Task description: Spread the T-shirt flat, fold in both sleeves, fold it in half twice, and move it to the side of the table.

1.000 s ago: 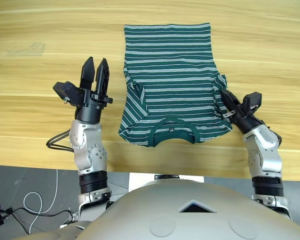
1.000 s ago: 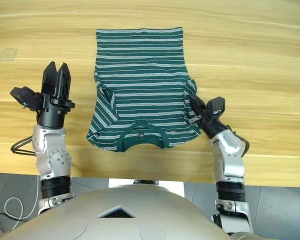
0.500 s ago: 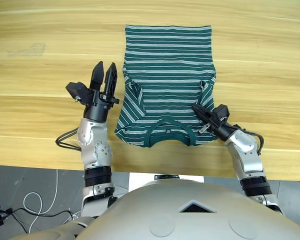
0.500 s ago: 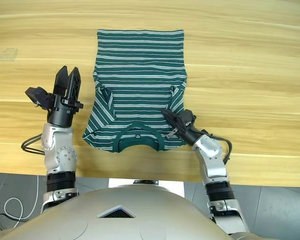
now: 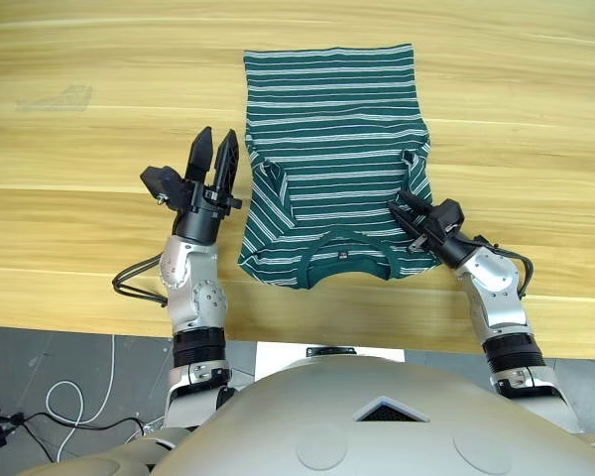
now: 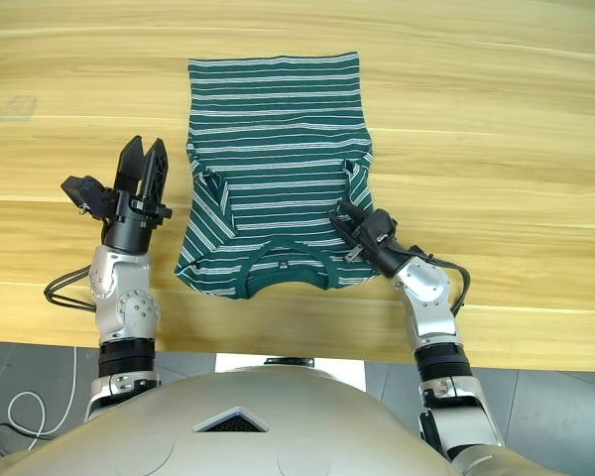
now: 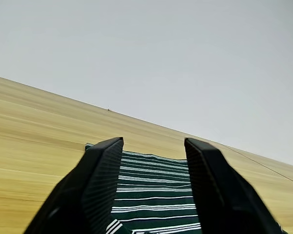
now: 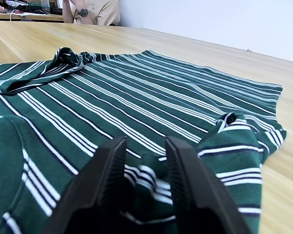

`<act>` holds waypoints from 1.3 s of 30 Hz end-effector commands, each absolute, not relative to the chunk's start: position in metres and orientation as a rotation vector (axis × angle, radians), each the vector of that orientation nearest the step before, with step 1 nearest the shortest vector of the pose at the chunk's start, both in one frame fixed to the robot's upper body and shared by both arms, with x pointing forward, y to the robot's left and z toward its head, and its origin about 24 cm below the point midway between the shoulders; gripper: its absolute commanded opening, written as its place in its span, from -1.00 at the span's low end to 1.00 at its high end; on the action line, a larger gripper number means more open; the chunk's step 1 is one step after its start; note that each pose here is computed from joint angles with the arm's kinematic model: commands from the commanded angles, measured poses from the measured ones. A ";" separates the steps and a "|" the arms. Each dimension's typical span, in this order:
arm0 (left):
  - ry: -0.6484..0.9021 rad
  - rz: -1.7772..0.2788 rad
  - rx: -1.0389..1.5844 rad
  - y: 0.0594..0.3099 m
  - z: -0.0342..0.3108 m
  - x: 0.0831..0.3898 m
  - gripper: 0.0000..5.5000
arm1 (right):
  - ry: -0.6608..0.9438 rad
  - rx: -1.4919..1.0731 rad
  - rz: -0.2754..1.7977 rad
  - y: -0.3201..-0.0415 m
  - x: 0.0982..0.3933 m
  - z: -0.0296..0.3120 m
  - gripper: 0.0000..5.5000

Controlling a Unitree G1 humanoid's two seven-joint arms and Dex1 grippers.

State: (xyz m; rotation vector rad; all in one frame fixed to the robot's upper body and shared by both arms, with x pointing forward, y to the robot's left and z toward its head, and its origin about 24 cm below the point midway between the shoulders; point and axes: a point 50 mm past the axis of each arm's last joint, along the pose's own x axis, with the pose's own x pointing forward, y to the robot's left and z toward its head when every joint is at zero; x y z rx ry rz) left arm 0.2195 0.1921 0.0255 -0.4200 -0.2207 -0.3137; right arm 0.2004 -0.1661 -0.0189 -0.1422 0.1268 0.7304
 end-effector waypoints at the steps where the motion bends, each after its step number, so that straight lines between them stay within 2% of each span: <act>1: -0.216 -0.323 -0.403 0.194 0.025 0.224 -0.15 | 0.276 -0.165 0.745 -0.174 0.184 -0.042 -0.23; 4: -0.211 -0.323 -0.401 0.195 0.023 0.226 -0.15 | 0.225 -0.152 0.769 -0.172 0.183 -0.036 -0.05; 9: -0.203 -0.328 -0.399 0.195 0.019 0.230 -0.15 | -0.006 -0.100 0.822 -0.172 0.181 -0.001 -0.05; 15: -0.167 -0.339 -0.296 0.206 0.011 0.231 -0.15 | -0.257 0.055 0.716 -0.207 0.193 0.056 -0.05; 20: -0.146 -0.379 -0.185 0.214 0.011 0.231 -0.15 | -0.187 0.045 0.694 -0.207 0.196 0.042 -0.05; 23: -0.106 -0.398 -0.082 0.223 0.010 0.230 -0.15 | -0.061 -0.041 0.538 -0.229 0.205 0.021 -0.05; 26: -0.011 -0.415 0.119 0.249 0.005 0.222 -0.15 | 0.039 -0.155 0.471 -0.246 0.200 0.004 -0.05; 30: 0.071 -0.557 0.325 0.280 0.005 0.199 -0.15 | 0.023 -0.169 0.446 -0.254 0.199 0.005 -0.05; 35: 0.103 -0.600 0.632 0.304 0.015 0.201 -0.15 | 0.032 -0.220 0.379 -0.266 0.214 0.005 -0.05; 37: 0.118 -0.625 0.765 0.315 0.024 0.196 -0.15 | 0.071 -0.424 0.384 -0.278 0.219 0.010 -0.05; 39: 0.091 -0.683 0.855 0.317 0.036 0.193 -0.15 | 0.131 -0.786 0.495 -0.288 0.210 0.011 -0.05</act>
